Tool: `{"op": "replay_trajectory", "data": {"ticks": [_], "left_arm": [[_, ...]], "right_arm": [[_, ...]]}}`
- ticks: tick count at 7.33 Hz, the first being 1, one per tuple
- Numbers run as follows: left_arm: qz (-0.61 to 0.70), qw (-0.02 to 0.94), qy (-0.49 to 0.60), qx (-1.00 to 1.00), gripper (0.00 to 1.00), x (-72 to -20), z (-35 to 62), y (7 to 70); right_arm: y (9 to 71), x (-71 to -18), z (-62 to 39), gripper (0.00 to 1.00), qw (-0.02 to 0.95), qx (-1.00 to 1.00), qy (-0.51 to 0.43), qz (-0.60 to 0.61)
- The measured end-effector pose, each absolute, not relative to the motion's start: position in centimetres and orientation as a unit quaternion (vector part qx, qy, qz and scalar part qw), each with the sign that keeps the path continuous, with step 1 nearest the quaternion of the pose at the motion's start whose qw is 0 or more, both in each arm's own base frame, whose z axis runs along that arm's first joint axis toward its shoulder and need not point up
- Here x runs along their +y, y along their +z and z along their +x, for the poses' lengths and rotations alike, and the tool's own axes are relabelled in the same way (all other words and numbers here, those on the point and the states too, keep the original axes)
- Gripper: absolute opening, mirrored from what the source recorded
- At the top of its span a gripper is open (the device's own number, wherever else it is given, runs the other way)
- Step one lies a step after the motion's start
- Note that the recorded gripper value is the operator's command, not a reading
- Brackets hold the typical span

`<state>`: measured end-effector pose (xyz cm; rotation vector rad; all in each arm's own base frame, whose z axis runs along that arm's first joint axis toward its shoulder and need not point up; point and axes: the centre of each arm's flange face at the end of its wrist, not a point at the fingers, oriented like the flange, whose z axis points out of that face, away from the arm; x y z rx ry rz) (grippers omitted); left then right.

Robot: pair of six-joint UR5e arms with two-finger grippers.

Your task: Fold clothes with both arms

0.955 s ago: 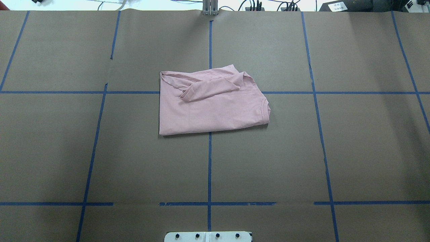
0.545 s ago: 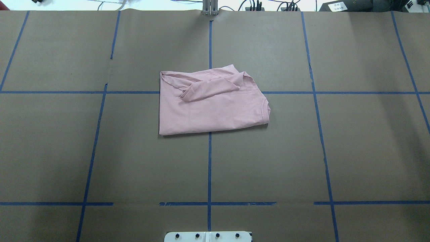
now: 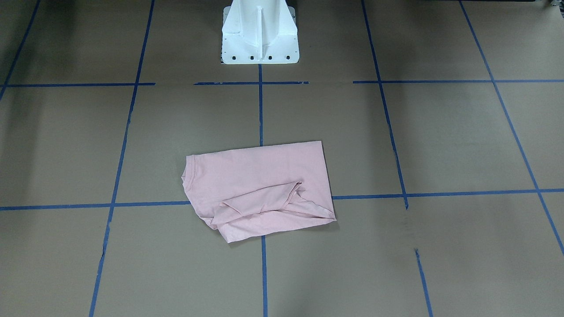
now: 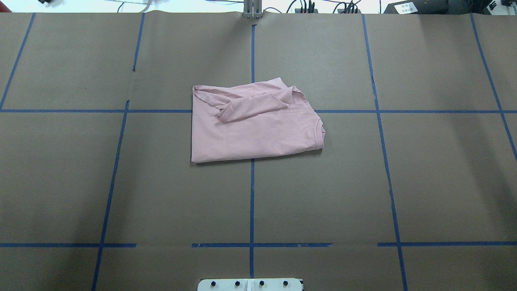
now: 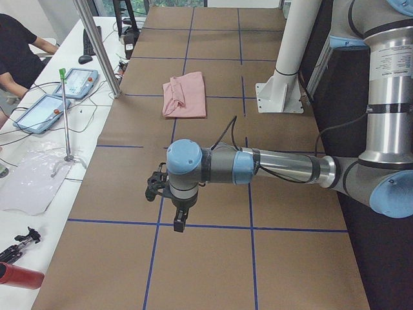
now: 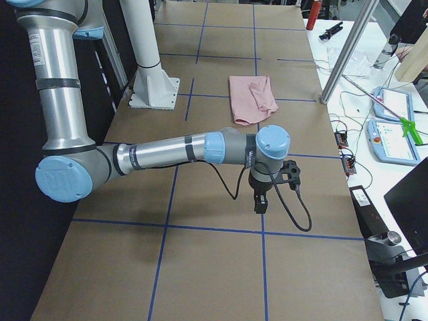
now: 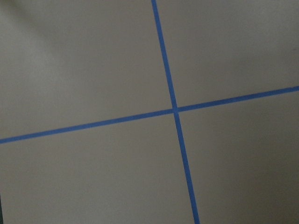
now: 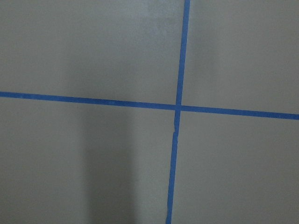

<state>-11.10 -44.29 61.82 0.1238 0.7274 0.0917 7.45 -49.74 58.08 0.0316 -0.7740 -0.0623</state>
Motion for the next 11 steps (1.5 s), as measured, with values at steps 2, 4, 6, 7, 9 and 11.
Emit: {"op": "replay_trajectory", "data": {"ticks": [2, 4, 6, 7, 9, 11], "left_arm": [[0.063, 0.932, 0.045, 0.354, 1.0, -43.7, -11.0, 62.6], [0.072, 0.932, 0.05, 0.352, 1.0, -44.3, -10.9, 61.9], [0.069, 0.931, 0.053, 0.354, 1.0, -44.3, -10.8, 62.3], [0.06, 0.931, 0.05, 0.355, 1.0, -44.2, -10.8, 63.3], [0.049, 0.932, 0.045, 0.358, 1.0, -44.1, -10.8, 64.5], [0.048, 0.931, 0.045, 0.358, 1.0, -44.1, -10.7, 64.6]], "right_arm": [[59.2, -48.4, 6.8, 1.0, 0.934, -0.353, -0.06, 0.012], [59.4, -48.2, 6.1, 1.0, 0.933, -0.352, -0.078, 0.01], [58.1, -48.0, 5.6, 1.0, 0.93, -0.356, -0.087, 0.021], [57.9, -48.0, 5.4, 1.0, 0.93, -0.357, -0.089, 0.022], [57.9, -48.1, 5.2, 1.0, 0.929, -0.357, -0.092, 0.023], [57.7, -48.1, 5.1, 1.0, 0.929, -0.358, -0.092, 0.024]]}}
